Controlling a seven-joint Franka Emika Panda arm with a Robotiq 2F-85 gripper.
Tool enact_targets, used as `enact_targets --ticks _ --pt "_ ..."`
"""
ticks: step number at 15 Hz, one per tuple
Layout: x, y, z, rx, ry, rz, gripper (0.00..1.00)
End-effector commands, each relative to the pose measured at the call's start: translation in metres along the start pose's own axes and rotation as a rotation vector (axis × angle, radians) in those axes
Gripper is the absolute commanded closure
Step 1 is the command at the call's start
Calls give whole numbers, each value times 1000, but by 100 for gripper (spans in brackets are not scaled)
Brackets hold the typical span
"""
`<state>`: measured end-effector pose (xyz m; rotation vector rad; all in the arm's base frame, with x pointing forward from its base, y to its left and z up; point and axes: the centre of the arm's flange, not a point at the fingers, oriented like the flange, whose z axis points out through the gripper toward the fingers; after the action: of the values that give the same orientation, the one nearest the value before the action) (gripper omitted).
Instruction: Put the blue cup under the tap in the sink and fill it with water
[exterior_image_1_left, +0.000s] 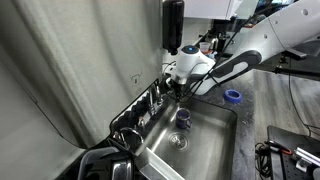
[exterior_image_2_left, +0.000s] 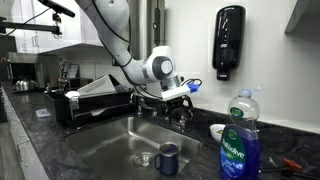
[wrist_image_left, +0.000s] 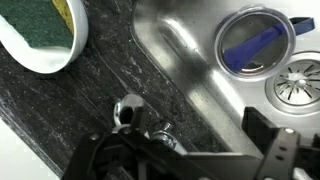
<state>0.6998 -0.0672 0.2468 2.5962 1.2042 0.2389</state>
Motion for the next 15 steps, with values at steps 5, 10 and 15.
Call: enact_targets --ticks 5,10,15 --pt "-4 10 12 -61 -4 -16 0" --pt "-13 1 -1 -53 -17 -4 0" --pt "-32 -12 -25 -19 -52 70 0"
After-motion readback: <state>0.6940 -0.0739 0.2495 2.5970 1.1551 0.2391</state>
